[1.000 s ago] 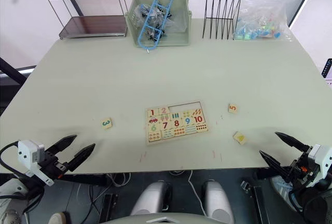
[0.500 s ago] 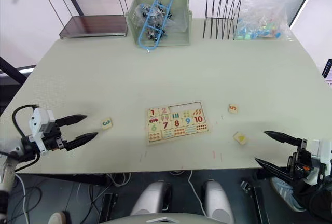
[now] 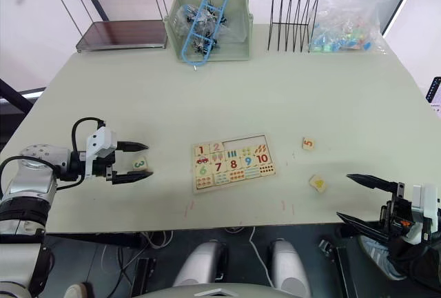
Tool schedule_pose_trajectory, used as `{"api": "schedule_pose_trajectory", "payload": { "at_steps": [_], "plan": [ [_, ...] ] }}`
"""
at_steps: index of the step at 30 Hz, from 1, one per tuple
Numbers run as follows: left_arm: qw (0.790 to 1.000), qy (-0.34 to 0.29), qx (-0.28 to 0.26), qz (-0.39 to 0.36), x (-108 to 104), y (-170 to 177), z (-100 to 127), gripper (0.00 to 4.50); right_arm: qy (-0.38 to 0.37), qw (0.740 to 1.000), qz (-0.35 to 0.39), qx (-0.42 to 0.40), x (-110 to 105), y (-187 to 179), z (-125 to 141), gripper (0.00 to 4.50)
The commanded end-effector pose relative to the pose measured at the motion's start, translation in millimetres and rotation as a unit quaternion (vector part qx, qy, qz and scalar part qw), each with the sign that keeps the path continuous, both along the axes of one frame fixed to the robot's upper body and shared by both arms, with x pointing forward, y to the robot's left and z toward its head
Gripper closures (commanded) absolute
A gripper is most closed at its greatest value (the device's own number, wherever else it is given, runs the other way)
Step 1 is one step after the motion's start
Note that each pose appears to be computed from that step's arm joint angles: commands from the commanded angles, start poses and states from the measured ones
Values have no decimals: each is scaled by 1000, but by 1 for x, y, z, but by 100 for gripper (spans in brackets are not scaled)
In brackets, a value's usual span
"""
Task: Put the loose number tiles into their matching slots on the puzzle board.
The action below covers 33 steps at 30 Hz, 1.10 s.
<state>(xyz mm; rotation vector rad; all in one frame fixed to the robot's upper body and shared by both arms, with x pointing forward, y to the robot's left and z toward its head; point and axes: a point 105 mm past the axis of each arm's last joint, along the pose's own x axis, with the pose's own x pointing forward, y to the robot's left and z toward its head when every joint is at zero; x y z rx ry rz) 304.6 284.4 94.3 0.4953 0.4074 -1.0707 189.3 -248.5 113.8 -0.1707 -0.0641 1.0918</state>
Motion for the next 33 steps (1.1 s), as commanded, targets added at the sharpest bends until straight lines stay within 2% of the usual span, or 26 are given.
{"api": "schedule_pose_trajectory", "payload": {
  "at_steps": [1,4,8,11,12,13,14,16,21,24,26,29,33],
  "plan": [
    [1000,8,12,-3,-2,6,-1,7,-31,999,-10,-10,0,-6,13,0],
    [1000,12,19,1,-6,11,-3,7,-37,999,-15,-9,2,-6,14,0],
    [1000,17,3,2,-12,9,-6,7,-40,999,-17,-7,3,-6,14,0],
    [1000,27,-5,-2,-18,7,-9,85,-41,999,-16,-9,5,-6,14,0],
    [1000,29,-7,0,-19,8,-10,130,-42,999,-16,-10,7,-7,15,0],
    [1000,30,-8,2,-21,8,-11,211,-42,999,-16,-11,8,-8,15,0],
    [999,30,-10,5,-21,9,-11,223,-43,999,-14,-12,10,-8,15,0],
    [999,30,-13,11,-23,10,-11,298,-44,999,-11,-13,11,-8,16,0],
    [999,11,-36,31,-24,6,-5,299,-46,999,-2,-12,14,-6,17,0],
    [995,-19,-69,72,-18,-5,13,299,-46,999,5,-10,15,-5,18,0],
    [992,-28,-73,94,-22,-13,23,299,-48,999,9,-10,16,-6,19,0],
    [983,-21,-93,154,-25,-22,34,299,-49,999,16,-9,16,-5,19,0],
    [958,-16,-110,263,-28,-29,37,299,-45,998,37,-3,17,-3,19,0]
  ]
}}
